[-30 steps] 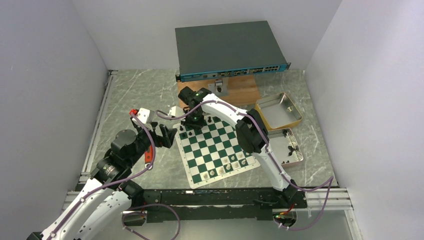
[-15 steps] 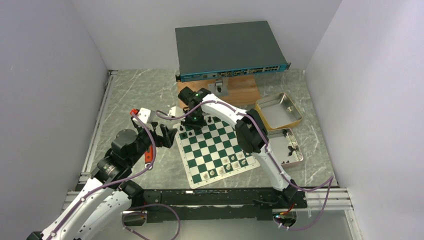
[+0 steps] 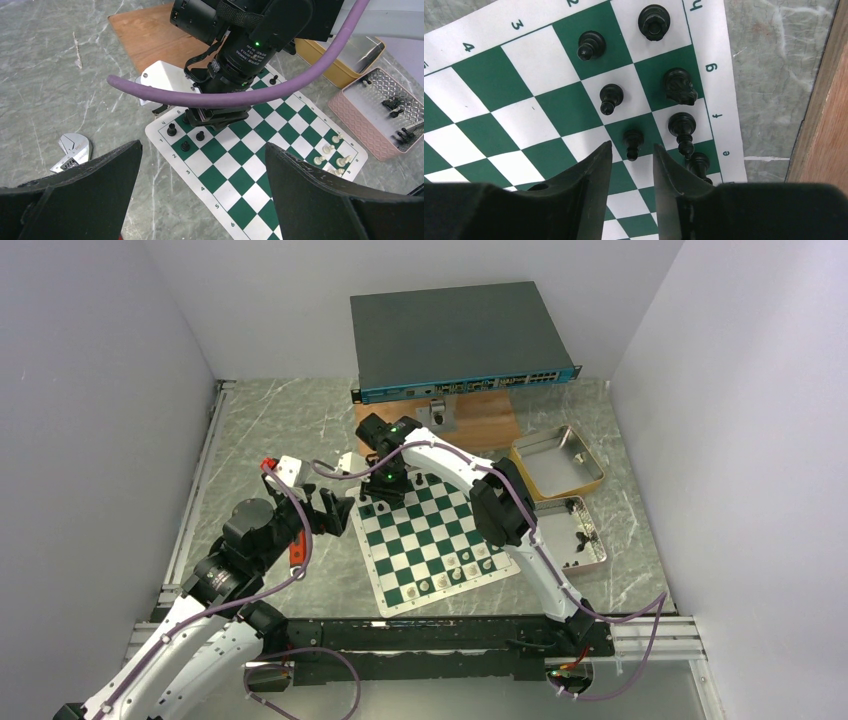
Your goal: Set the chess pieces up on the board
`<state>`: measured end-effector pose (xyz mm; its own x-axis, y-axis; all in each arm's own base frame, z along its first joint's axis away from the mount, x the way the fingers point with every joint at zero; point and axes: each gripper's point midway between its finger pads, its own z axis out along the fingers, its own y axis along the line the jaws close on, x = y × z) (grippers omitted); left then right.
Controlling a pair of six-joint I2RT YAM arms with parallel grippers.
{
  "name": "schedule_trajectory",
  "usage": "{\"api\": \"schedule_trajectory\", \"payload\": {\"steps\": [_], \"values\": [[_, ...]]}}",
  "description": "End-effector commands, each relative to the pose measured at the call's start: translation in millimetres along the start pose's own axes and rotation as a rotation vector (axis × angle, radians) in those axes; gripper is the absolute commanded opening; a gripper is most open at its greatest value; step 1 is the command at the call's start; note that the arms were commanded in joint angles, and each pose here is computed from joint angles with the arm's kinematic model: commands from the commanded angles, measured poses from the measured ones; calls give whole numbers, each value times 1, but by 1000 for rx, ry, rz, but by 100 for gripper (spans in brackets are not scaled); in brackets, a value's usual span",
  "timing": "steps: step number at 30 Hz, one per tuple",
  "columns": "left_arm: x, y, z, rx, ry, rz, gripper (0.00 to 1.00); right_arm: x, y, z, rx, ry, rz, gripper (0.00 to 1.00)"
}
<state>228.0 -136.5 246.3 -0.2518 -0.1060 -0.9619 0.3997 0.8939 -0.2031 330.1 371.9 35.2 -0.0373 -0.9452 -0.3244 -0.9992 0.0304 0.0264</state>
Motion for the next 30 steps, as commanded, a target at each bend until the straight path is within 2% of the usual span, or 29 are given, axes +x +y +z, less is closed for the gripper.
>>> {"api": "schedule_trajectory", "payload": {"steps": [1, 6, 16, 25, 27, 30], "values": [[-11, -5, 2, 25, -38, 10, 98, -16, -8, -16, 57, -54, 5, 41], [-15, -11, 0, 61, -53, 14, 98, -24, -8, -37, 87, -93, 2, 49], [-35, -35, -13, 194, -113, 27, 100, -22, 36, -93, 72, -179, -76, 54], [-39, -48, -17, 255, -85, 0, 100, 42, 108, -145, 17, -200, -243, 57], [-37, -45, -14, 235, -67, -3, 100, 58, 113, -169, 60, -246, -230, 58], [-35, -40, -10, 195, -33, -1, 100, 86, 99, -207, 152, -363, -126, 60]]}}
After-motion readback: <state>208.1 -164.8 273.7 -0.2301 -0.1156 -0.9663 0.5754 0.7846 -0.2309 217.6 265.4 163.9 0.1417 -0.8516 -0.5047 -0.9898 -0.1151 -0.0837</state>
